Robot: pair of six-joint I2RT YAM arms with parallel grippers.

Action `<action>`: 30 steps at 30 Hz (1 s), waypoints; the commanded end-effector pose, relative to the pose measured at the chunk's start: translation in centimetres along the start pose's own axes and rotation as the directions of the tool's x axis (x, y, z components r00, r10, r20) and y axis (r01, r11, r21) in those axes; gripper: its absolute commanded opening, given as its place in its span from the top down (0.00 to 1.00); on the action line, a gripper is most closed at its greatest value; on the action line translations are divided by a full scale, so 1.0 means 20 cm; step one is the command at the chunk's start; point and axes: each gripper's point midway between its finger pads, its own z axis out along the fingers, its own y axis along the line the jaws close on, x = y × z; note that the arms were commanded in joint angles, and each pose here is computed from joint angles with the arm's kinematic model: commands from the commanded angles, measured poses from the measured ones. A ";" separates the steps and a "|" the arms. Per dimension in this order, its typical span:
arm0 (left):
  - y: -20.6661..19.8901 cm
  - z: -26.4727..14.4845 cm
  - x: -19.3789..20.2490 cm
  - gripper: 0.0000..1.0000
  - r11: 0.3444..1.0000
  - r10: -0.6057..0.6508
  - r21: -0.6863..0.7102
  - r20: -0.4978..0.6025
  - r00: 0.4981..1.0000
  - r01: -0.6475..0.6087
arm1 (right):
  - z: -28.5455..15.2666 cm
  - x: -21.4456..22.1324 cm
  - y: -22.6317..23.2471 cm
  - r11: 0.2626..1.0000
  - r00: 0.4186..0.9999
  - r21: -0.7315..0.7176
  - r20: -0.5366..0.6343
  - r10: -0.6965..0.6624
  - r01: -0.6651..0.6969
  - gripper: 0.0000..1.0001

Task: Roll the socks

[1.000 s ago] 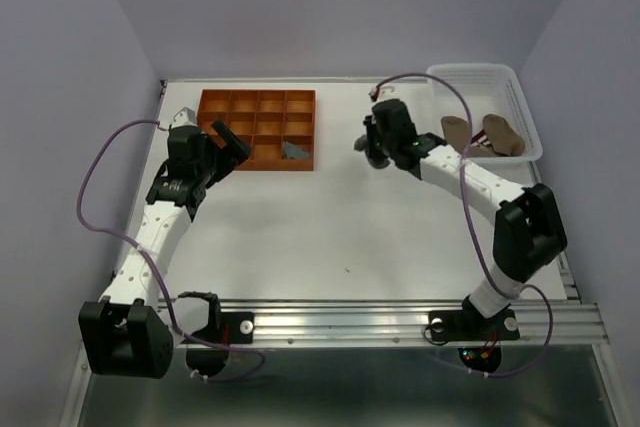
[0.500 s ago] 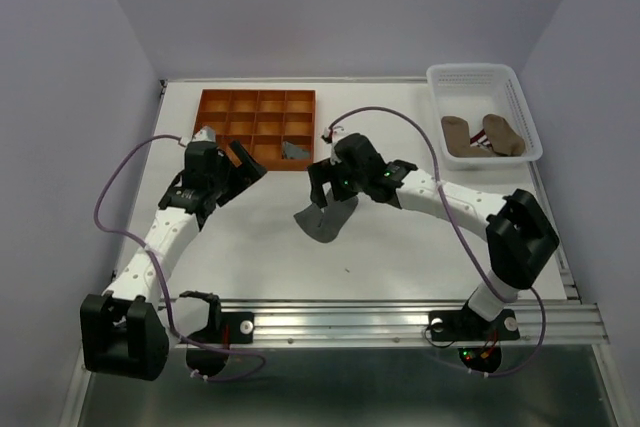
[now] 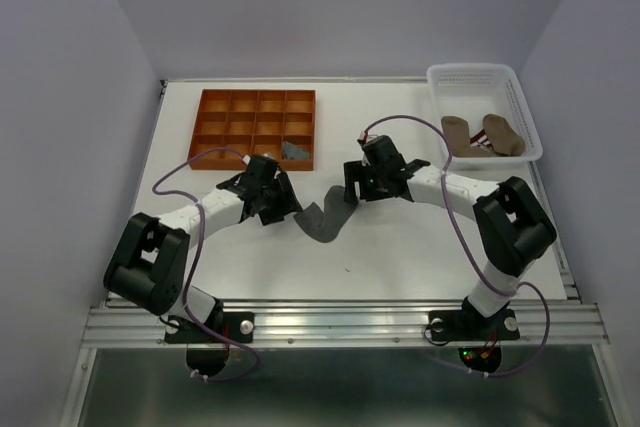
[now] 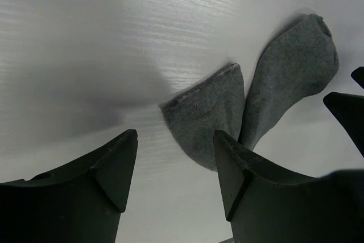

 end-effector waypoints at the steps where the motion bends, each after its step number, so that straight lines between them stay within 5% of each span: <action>1: -0.08 0.04 0.01 0.34 0.999 0.017 0.040 0.009 1.000 -0.017 | 0.06 0.01 0.03 0.998 0.999 -0.053 -0.022 0.030 -0.031 0.26; 7: -0.08 0.14 0.07 0.33 0.999 0.038 -0.006 -0.024 0.999 -0.039 | 0.12 0.05 0.04 0.997 0.998 -0.072 -0.044 0.036 -0.039 0.37; 11: -0.07 0.18 0.09 0.34 0.998 0.045 -0.038 -0.034 0.998 -0.046 | 0.14 0.04 0.06 0.995 0.999 -0.096 -0.039 0.038 -0.041 0.54; 13: -0.09 0.19 0.10 0.47 0.998 0.043 -0.046 -0.029 0.999 -0.045 | 0.14 0.04 0.07 0.994 0.999 -0.104 -0.039 0.037 -0.041 0.62; 14: -0.09 0.21 0.10 0.72 0.997 0.047 -0.055 -0.021 0.999 -0.048 | 0.15 0.04 0.08 0.992 0.998 -0.120 -0.045 0.035 -0.040 0.72; 16: -0.12 0.21 0.09 1.00 0.997 0.051 -0.053 -0.006 0.999 -0.051 | 0.14 0.04 0.10 0.990 0.999 -0.140 -0.046 0.026 -0.032 0.80; 20: -0.19 0.18 0.00 1.00 0.999 0.043 -0.025 0.073 0.996 -0.042 | 0.06 -0.03 0.12 0.987 1.000 -0.160 0.006 -0.001 0.002 0.91; 30: -0.30 -0.05 -0.20 1.00 1.000 0.008 0.027 0.256 0.967 -0.016 | -0.18 -0.28 0.09 0.997 0.984 -0.073 0.179 0.010 0.003 0.91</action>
